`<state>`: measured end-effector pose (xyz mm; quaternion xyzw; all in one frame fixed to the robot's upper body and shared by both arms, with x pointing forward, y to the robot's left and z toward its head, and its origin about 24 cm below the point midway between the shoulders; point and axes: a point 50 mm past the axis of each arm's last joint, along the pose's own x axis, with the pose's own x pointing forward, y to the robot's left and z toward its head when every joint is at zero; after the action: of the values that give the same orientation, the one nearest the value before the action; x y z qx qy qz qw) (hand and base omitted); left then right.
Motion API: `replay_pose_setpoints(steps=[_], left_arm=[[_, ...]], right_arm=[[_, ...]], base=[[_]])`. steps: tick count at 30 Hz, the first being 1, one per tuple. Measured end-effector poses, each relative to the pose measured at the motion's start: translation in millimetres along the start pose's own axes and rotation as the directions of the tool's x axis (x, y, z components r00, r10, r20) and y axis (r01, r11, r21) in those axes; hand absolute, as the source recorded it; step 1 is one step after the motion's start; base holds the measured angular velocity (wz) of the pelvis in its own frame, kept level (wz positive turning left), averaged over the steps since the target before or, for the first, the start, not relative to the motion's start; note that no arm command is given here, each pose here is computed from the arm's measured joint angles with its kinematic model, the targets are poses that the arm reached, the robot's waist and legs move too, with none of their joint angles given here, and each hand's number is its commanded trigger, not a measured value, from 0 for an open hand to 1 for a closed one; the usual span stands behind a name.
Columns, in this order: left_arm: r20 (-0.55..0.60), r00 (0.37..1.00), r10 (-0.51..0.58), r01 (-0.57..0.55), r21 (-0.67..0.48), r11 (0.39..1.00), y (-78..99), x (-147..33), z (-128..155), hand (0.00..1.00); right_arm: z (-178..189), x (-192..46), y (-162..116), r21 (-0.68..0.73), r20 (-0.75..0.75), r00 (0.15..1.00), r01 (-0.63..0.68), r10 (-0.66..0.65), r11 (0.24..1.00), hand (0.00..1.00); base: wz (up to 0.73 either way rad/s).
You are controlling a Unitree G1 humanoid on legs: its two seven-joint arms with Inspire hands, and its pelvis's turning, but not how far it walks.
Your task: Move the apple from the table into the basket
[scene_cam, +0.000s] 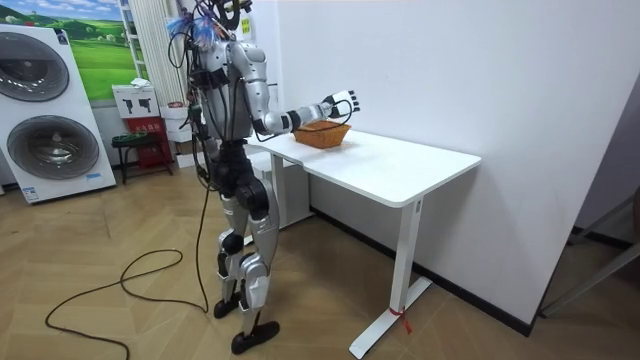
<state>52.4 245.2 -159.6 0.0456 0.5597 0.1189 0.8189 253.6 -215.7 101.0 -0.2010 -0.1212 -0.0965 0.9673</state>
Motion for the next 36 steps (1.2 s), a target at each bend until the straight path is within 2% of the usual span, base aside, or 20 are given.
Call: replay_pose_setpoints(steps=[2, 4, 5, 7, 8, 10, 11, 13, 14, 16, 18, 20, 22, 25, 26, 28, 29, 31, 34, 36], left_arm=[[-0.015, 0.999, 0.038, -0.039, -0.043, 0.998, 8.4, -2.1, -7.3, 0.00], [-0.033, 0.995, 0.099, -0.101, -0.070, 0.992, 19.7, -6.0, -17.9, 0.00], [-0.038, 0.993, 0.109, -0.112, -0.072, 0.991, 21.8, -6.8, -19.9, 0.00], [-0.063, 0.986, 0.153, -0.157, -0.080, 0.984, 29.6, -10.5, -29.5, 0.00], [-0.067, 0.985, 0.161, -0.166, -0.077, 0.983, 31.2, -11.1, -30.8, 0.00], [-0.069, 0.979, 0.193, -0.199, -0.081, 0.977, 36.7, -12.8, -32.6, 0.00], [-0.069, 0.977, 0.202, -0.207, -0.085, 0.975, 38.1, -13.3, -33.0, 0.00], [-0.079, 0.974, 0.211, -0.218, -0.095, 0.971, 39.8, -14.3, -35.4, 0.00], [-0.081, 0.974, 0.211, -0.218, -0.096, 0.971, 39.8, -14.4, -35.6, 0.00], [-0.089, 0.974, 0.210, -0.218, -0.102, 0.971, 39.4, -14.5, -36.6, 0.00], [-0.110, 0.973, 0.204, -0.215, -0.098, 0.972, 39.2, -14.9, -39.3, 0.00], [-0.109, 0.973, 0.205, -0.215, -0.093, 0.972, 40.3, -14.4, -37.2, 0.00], [-0.111, 0.975, 0.194, -0.205, -0.097, 0.974, 37.2, -13.8, -37.1, 0.00], [-0.127, 0.977, 0.173, -0.187, -0.104, 0.977, 31.6, -14.3, -41.0, 0.00], [-0.127, 0.978, 0.168, -0.181, -0.102, 0.978, 30.7, -14.1, -41.1, 0.00], [-0.126, 0.980, 0.156, -0.167, -0.081, 0.983, 28.7, -13.6, -40.5, 0.00], [-0.131, 0.979, 0.155, -0.166, -0.078, 0.983, 28.5, -14.0, -41.9, 0.00], [-0.128, 0.981, 0.148, -0.159, -0.075, 0.985, 26.4, -11.6, -36.9, 0.00], [-0.140, 0.981, 0.132, -0.141, -0.060, 0.988, 21.8, -9.3, -35.1, 0.00], [-0.142, 0.982, 0.126, -0.136, -0.064, 0.989, 20.2, -8.5, -33.9, 0.00]], right_arm=[[-0.3, 0.6, -28.8, 0.007, 0.014, 0.983, 0.182, -0.182, 0.983, 0.00], [0.9, -3.7, -68.0, 0.032, 0.031, 0.902, 0.430, -0.431, 0.902, 0.00], [1.0, -5.9, -77.8, 0.042, 0.034, 0.873, 0.485, -0.486, 0.874, 0.00], [-7.0, -15.9, -107.9, 0.091, 0.000, 0.742, 0.668, -0.671, 0.739, 0.00], [-13.0, -18.6, -114.2, 0.090, -0.024, 0.708, 0.705, -0.706, 0.704, 0.00], [-53.2, -41.8, -136.1, 0.011, -0.192, 0.560, 0.823, -0.806, 0.569, 0.00], [-64.9, -51.7, -139.3, -0.013, -0.246, 0.512, 0.847, -0.823, 0.531, 0.00], [-106.2, -87.9, -142.3, -0.112, -0.438, 0.338, 0.899, -0.833, 0.424, 0.00], [-116.8, -98.3, -142.0, -0.153, -0.481, 0.293, 0.900, -0.826, 0.408, 0.00], [-153.5, -147.1, -137.2, -0.310, -0.629, 0.103, 0.876, -0.771, 0.370, 0.00], [-165.8, -168.4, -132.1, -0.345, -0.683, 0.001, 0.881, -0.730, 0.323, 0.00], [-180.4, -193.5, -121.4, -0.435, -0.720, -0.088, 0.830, -0.688, 0.349, 0.00], [-196.3, -234.7, -98.7, -0.535, -0.772, -0.208, 0.723, -0.601, 0.438, 0.00], [-202.9, -272.8, -74.0, -0.562, -0.814, -0.307, 0.630, -0.493, 0.536, 0.00], [-203.6, -277.8, -69.3, -0.555, -0.824, -0.316, 0.616, -0.470, 0.559, 0.00], [-205.7, -289.1, -53.3, -0.487, -0.873, -0.300, 0.556, -0.384, 0.674, 0.00], [-206.3, -289.0, -49.8, -0.460, -0.888, -0.282, 0.543, -0.363, 0.702, 0.00], [-208.9, -284.1, -35.9, -0.333, -0.943, -0.184, 0.454, -0.278, 0.826, 0.00], [-211.0, -280.2, -23.7, -0.202, -0.978, -0.121, 0.307, -0.172, 0.930, 0.00], [-211.4, -278.7, -19.3, -0.143, -0.988, -0.093, 0.227, -0.124, 0.963, 0.00]], base=[[0.00], [-0.04], [0.00], [-0.02], [0.00], [0.09], [-0.04], [-0.13], [-0.09], [-0.02], [0.00], [0.04], [0.02], [-0.10], [-0.18], [-0.10], [0.00], [0.00], [-0.03], [-0.02]])
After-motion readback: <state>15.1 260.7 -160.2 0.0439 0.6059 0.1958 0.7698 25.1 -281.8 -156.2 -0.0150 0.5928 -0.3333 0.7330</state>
